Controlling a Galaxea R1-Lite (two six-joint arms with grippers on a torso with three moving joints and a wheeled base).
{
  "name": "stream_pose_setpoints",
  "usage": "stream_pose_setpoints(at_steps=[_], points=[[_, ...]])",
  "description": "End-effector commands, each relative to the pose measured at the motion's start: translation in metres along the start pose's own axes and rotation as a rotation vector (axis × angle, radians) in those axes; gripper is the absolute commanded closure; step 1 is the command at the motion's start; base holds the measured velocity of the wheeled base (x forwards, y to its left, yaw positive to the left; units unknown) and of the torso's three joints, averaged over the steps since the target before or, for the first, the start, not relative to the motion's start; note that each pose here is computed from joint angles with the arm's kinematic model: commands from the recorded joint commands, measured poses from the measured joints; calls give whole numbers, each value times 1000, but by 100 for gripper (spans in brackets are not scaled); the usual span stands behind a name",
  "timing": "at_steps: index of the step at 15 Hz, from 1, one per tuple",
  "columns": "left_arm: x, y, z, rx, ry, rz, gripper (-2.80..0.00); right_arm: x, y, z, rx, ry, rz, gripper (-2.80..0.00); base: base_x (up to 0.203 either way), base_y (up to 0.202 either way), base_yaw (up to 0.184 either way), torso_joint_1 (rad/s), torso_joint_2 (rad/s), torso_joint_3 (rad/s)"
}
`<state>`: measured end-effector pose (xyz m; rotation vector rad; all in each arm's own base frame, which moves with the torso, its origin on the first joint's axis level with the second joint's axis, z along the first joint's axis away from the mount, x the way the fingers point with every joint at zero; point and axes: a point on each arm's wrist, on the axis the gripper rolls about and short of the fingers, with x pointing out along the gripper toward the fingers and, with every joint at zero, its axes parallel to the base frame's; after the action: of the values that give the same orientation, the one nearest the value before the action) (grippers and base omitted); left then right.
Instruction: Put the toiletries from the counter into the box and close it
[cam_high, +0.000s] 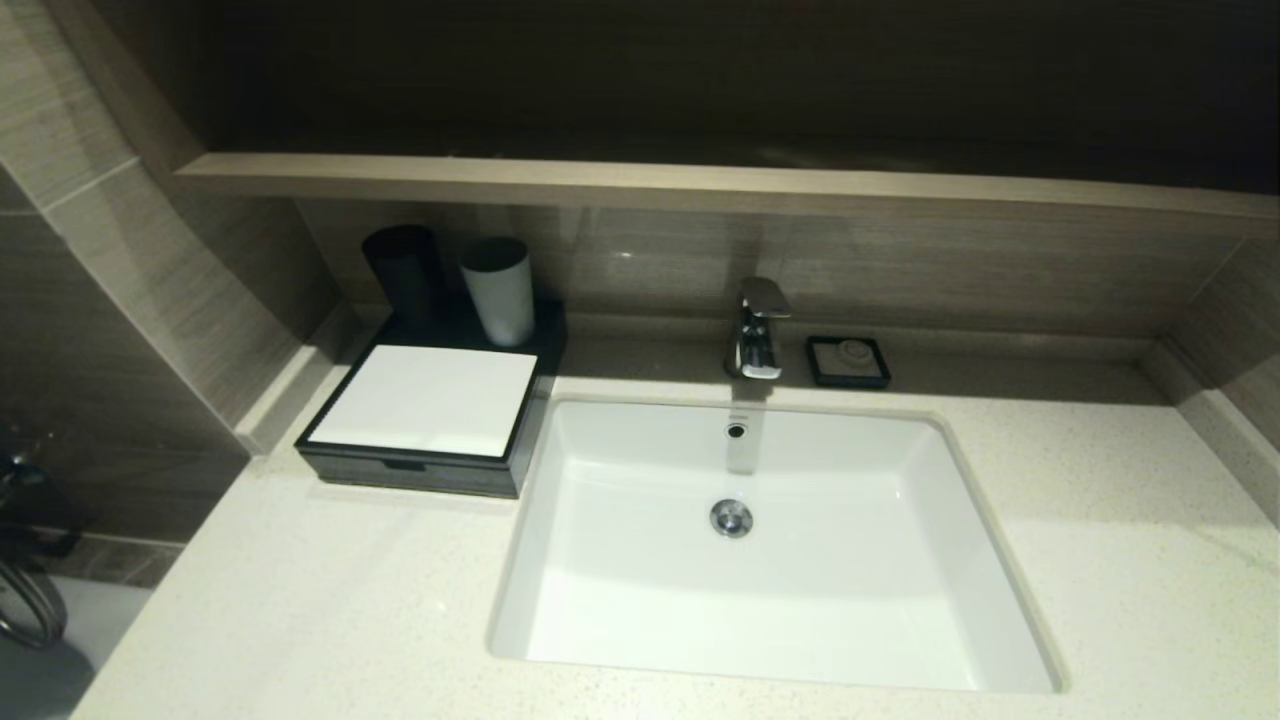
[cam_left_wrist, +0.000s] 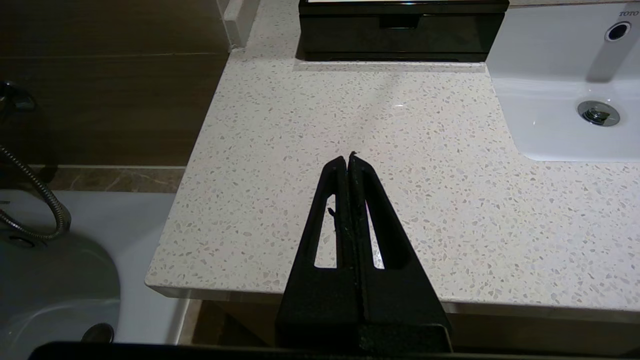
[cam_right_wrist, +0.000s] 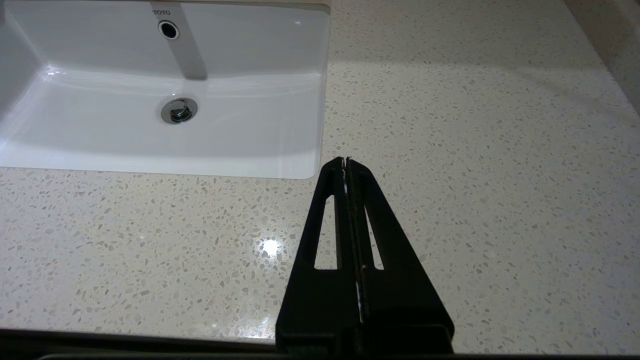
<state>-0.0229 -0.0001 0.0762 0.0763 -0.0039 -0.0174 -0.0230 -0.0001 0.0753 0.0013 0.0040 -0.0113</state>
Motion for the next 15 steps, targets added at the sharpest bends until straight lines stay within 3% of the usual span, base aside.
stream_pose_setpoints(at_steps=[1,5,15], points=[[0,0,0,-10,-1,3,0,0,0,0,-1,-1,1,0,0,0,0,0,0,0],[0,0,0,-45,-1,9,0,0,0,0,0,-1,1,0,0,0,0,0,0,0],[0,0,0,-47,-1,10,0,0,0,0,-1,-1,1,0,0,0,0,0,0,0]])
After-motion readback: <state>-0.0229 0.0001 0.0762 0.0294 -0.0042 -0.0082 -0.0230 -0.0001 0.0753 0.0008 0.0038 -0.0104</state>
